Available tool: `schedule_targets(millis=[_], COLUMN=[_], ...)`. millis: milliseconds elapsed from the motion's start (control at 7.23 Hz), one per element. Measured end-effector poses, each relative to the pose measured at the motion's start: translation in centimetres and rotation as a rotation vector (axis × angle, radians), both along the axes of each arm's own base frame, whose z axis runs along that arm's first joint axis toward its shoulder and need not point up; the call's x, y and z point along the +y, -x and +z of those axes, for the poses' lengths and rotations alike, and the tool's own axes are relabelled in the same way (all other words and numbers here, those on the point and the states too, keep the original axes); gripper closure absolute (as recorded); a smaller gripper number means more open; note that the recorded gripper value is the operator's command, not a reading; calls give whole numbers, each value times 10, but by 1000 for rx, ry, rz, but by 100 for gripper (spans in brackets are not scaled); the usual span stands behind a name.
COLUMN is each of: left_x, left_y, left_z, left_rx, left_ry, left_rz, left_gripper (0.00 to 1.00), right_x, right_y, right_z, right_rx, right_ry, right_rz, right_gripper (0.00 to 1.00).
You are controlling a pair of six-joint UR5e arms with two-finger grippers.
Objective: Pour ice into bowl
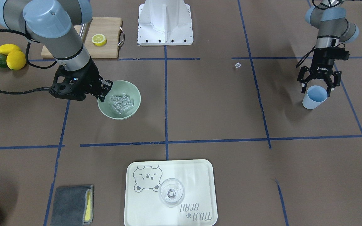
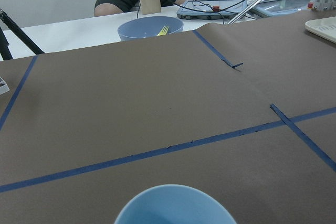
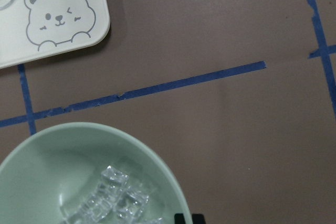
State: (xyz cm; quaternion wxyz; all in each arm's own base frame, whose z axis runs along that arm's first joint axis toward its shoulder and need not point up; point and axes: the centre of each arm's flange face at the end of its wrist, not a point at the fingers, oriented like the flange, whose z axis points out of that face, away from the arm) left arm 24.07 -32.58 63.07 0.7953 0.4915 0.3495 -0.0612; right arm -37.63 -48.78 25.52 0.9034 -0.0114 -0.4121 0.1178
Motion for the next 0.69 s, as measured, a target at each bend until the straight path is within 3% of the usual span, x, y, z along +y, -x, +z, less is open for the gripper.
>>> schedule_targets(millis=[415, 692], left_x=[-22, -51], left_y=[29, 38], left_z=[-7, -38], left_rx=[-57, -106], left_ry=[-23, 17], left_rz=[9, 55], left_gripper=[0, 0], right_x=[5, 17], right_y=[-25, -52], right_z=[39, 84], right_rx=[44, 95], right_ry=[-16, -46], right_rz=[-20, -69], right_gripper=[100, 100])
